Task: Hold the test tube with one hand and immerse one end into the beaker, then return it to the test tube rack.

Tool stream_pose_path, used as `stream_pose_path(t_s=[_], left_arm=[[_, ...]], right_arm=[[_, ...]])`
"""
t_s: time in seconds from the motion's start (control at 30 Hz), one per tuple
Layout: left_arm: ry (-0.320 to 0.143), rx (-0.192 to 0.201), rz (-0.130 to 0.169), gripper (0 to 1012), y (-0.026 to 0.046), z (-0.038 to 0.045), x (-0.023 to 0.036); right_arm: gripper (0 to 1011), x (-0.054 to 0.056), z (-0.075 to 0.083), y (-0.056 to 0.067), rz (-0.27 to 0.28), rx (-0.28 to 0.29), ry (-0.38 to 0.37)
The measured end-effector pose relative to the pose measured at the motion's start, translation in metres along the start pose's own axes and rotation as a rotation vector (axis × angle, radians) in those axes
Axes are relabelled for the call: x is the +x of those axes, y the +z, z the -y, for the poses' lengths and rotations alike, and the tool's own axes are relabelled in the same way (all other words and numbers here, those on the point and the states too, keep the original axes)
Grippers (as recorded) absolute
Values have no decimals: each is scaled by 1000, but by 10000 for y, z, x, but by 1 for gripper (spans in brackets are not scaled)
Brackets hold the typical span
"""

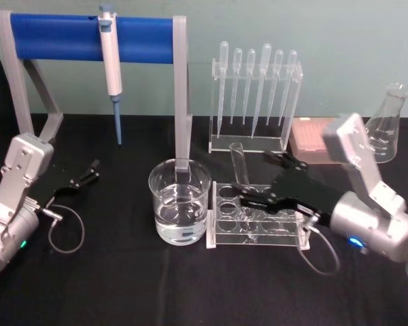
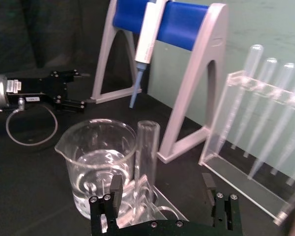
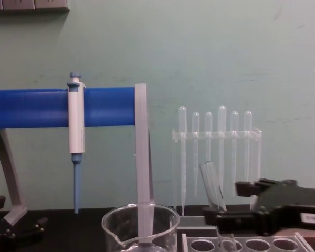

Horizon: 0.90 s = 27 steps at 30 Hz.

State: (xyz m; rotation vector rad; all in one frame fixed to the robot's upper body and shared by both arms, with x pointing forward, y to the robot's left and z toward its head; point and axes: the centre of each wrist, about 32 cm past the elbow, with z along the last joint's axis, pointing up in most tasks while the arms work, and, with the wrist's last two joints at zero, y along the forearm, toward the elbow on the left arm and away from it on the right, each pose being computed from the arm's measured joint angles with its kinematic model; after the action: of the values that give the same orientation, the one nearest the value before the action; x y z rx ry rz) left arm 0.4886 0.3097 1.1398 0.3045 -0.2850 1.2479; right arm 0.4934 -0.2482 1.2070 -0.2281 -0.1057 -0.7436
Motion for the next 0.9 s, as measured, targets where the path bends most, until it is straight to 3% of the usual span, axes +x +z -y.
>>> stream_pose_path(t_s=[0.23,0.4,0.63,0.9], left_arm=[[0,0,0,1000,0,0,0],[0,0,0,1000,0,0,0],[0,0,0,1000,0,0,0],[0,0,0,1000,0,0,0]], right_arm=[[1002,87,-197,148,-12,-30,45],[982,98,-244,185,-23,-35,57],[820,85,-261,163,-59,-34,54],[551,74,-238,159,-67,-29,50]])
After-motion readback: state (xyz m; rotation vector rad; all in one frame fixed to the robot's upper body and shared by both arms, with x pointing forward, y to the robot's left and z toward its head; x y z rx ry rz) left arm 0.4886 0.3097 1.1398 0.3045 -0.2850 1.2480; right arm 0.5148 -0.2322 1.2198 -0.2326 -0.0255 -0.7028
